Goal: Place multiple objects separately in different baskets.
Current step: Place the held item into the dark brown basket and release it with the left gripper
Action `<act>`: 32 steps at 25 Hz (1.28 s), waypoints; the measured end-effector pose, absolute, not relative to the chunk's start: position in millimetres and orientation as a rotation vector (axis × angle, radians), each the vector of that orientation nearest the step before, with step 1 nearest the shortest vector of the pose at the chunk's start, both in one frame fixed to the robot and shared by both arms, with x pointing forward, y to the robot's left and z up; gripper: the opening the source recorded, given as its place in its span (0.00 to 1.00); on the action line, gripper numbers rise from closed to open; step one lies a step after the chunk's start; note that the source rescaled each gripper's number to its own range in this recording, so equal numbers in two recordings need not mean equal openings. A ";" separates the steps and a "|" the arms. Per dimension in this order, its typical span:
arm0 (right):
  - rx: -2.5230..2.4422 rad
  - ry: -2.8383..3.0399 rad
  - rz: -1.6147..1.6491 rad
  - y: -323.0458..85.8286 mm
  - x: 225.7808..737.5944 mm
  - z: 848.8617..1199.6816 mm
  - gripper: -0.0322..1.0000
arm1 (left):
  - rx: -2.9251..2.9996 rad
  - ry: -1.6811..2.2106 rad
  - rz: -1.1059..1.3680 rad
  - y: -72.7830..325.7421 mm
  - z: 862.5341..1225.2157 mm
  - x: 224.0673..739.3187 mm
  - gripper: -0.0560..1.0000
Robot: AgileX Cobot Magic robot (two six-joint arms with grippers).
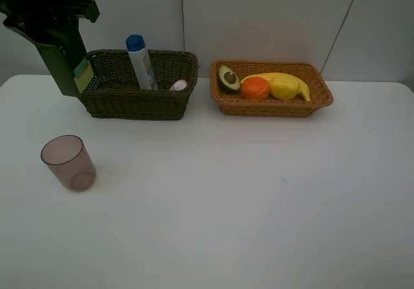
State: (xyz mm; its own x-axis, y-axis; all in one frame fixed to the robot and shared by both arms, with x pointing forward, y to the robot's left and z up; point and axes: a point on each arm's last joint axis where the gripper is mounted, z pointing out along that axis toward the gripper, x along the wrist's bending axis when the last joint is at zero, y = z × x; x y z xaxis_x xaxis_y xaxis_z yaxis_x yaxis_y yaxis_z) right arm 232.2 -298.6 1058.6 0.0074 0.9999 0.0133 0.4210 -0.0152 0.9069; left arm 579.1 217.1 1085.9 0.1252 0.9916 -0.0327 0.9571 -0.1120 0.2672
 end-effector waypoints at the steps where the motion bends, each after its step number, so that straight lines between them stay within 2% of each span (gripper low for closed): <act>1: 1.536 1.511 0.979 -298.6 232.2 1058.6 1.00 | 2.173 1.929 0.244 221.2 1085.7 581.2 0.50; 11: 1.536 1.511 0.979 -298.6 232.2 1058.6 1.00 | 2.170 1.834 0.512 239.8 1062.5 619.5 0.50; 20: 1.536 1.511 0.979 -298.6 232.2 1058.6 1.00 | 2.219 1.789 0.514 234.6 1015.8 647.4 0.50; 32: 1.534 1.510 0.973 -299.0 232.2 1058.6 1.00 | 2.228 1.766 0.515 230.6 979.2 665.3 0.50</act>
State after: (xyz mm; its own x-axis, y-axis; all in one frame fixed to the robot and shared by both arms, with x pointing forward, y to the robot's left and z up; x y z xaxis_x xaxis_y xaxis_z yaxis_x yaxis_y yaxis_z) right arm 232.2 -299.0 1058.6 0.0104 0.9999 0.0090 0.4209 -0.0126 0.9070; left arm 665.3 230.6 979.2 0.2018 0.9723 0.1177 0.8834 -0.2326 0.4068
